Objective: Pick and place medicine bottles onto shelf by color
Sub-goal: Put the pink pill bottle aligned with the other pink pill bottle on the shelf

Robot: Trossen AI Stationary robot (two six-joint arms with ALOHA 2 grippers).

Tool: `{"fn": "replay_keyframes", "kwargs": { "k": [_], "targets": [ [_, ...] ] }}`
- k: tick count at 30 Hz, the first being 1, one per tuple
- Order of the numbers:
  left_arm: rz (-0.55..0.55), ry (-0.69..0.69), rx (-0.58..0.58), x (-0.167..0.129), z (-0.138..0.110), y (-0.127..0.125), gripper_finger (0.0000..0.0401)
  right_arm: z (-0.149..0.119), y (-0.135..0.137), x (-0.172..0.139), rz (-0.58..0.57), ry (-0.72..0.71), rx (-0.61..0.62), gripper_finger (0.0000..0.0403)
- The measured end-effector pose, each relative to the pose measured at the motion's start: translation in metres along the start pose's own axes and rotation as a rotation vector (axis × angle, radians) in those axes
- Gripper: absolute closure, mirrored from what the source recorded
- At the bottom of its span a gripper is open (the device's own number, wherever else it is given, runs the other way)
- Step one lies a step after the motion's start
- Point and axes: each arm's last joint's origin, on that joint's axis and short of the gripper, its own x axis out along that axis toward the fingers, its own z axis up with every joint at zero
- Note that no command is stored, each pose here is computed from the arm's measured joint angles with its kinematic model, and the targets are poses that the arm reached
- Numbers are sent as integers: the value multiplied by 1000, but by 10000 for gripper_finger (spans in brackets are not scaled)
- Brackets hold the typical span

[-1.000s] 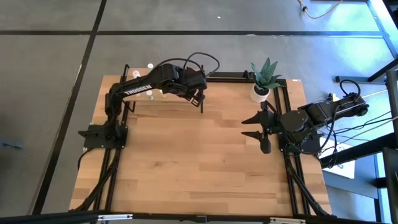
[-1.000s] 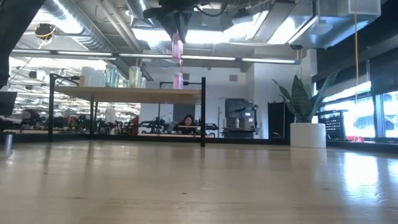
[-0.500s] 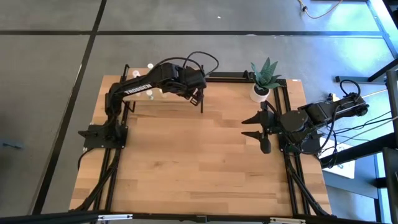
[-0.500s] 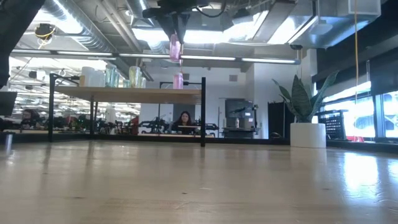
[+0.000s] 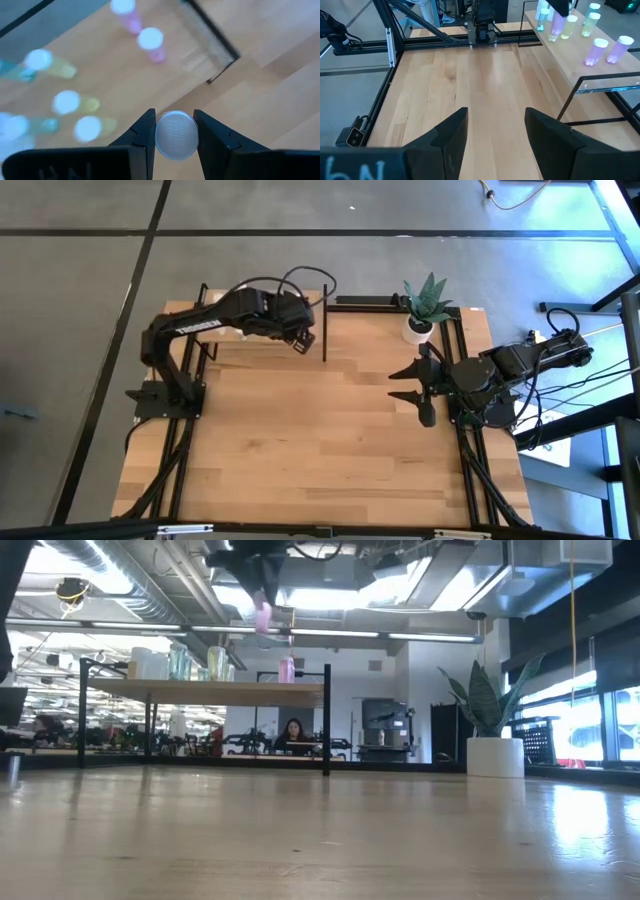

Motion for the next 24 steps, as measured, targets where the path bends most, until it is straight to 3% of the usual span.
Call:
{"fn": "replay_keyframes", "kwargs": {
  "k": [5,10,24],
  "targets": [
    [-80,-95,6,17,0,-8,304,0,0,0,0,0,-1,205],
    [-103,-66,0,40,0,-10,304,0,0,0,0,1,0,205],
    [-39,-47,12,64,-6,-5,303,0,0,0,0,0,0,205]
  ]
}}
